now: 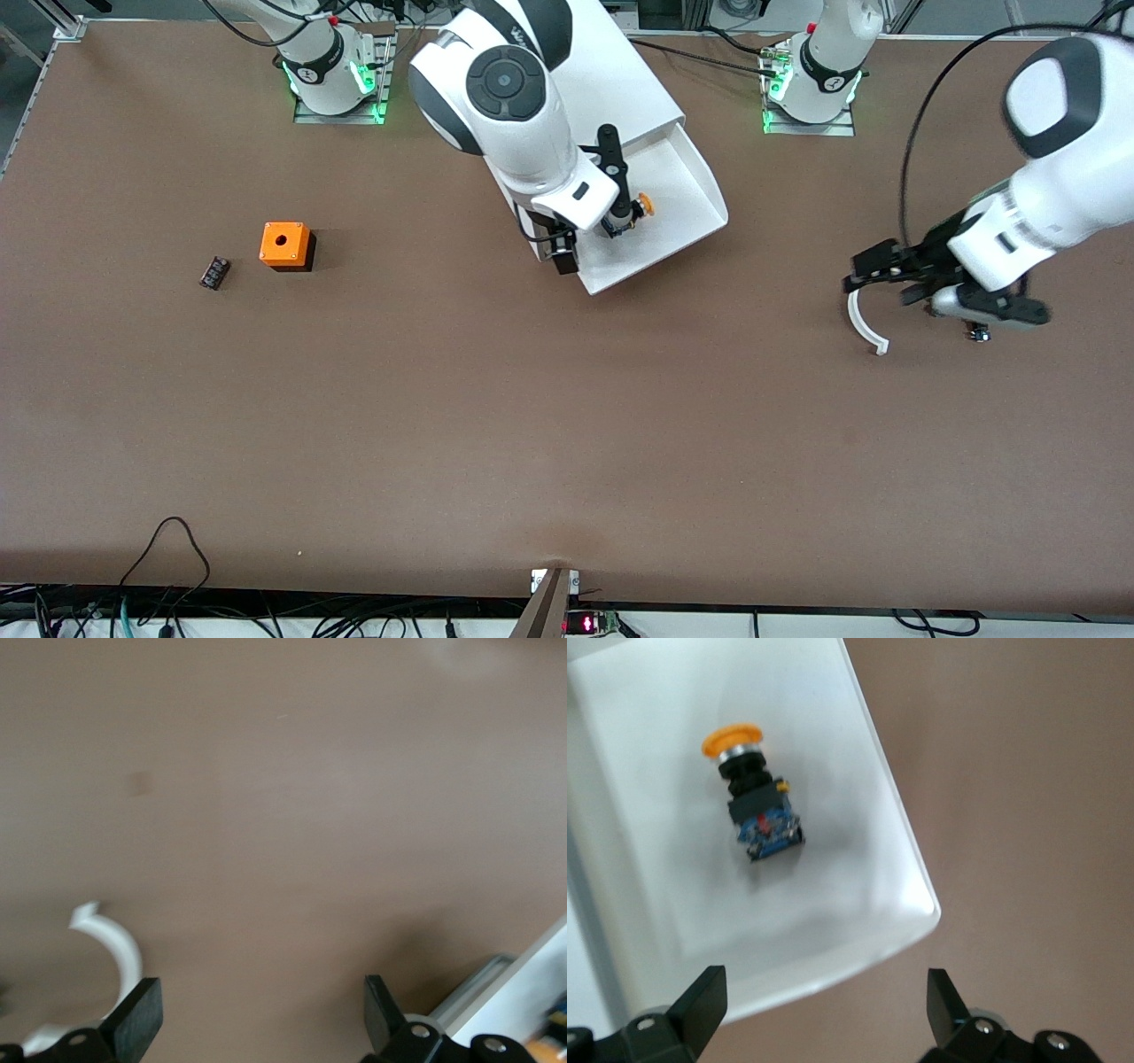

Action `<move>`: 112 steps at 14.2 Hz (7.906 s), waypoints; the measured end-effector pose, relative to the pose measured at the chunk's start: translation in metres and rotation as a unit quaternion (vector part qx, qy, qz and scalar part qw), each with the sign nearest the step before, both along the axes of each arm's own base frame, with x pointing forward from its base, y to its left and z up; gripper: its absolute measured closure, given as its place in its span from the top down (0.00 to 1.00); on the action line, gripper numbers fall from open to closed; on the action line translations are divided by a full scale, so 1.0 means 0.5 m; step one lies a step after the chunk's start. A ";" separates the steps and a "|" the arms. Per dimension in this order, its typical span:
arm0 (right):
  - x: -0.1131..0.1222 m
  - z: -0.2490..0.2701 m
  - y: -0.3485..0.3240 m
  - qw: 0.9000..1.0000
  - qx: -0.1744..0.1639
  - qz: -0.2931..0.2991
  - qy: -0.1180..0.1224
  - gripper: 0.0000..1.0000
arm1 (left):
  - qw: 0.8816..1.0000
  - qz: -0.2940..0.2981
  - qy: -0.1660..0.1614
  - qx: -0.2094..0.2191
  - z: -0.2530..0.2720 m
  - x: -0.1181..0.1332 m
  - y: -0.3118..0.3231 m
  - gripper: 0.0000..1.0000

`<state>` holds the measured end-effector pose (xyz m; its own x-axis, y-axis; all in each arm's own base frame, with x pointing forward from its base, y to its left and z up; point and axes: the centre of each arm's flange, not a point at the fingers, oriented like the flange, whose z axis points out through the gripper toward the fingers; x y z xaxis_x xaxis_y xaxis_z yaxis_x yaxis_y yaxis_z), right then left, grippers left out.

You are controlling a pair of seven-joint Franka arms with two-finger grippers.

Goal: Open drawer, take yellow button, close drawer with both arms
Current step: 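Grasp the orange-capped button inside the drawer with the right gripper, then lift the button out and carry it toward the orange box, then lower the button onto the table beside the orange box, open gripper, then withdraw the right gripper while the left gripper reaches the drawer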

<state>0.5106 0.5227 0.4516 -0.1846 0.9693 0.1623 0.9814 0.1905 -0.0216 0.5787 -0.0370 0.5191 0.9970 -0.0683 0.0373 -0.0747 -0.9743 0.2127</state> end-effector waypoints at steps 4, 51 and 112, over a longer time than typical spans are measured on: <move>-0.019 -0.059 0.060 0.999 0.018 0.044 -0.019 1.00 | 0.993 -0.029 0.024 0.109 0.115 -0.054 0.045 1.00; 0.018 0.164 -0.067 0.966 0.013 -0.247 -0.070 0.41 | 0.989 -0.005 0.043 0.142 0.118 -0.046 0.029 1.00; 0.197 0.150 -0.757 0.715 -0.152 -0.680 0.054 1.00 | 0.990 -0.008 0.052 0.133 0.109 -0.034 0.015 1.00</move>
<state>0.6090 0.1441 0.5265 0.9604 0.2331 -0.1526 0.2433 -0.9686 0.0517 0.5616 -0.0296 0.5736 0.9932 -0.0783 -0.0863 -0.0823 -0.9956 -0.0437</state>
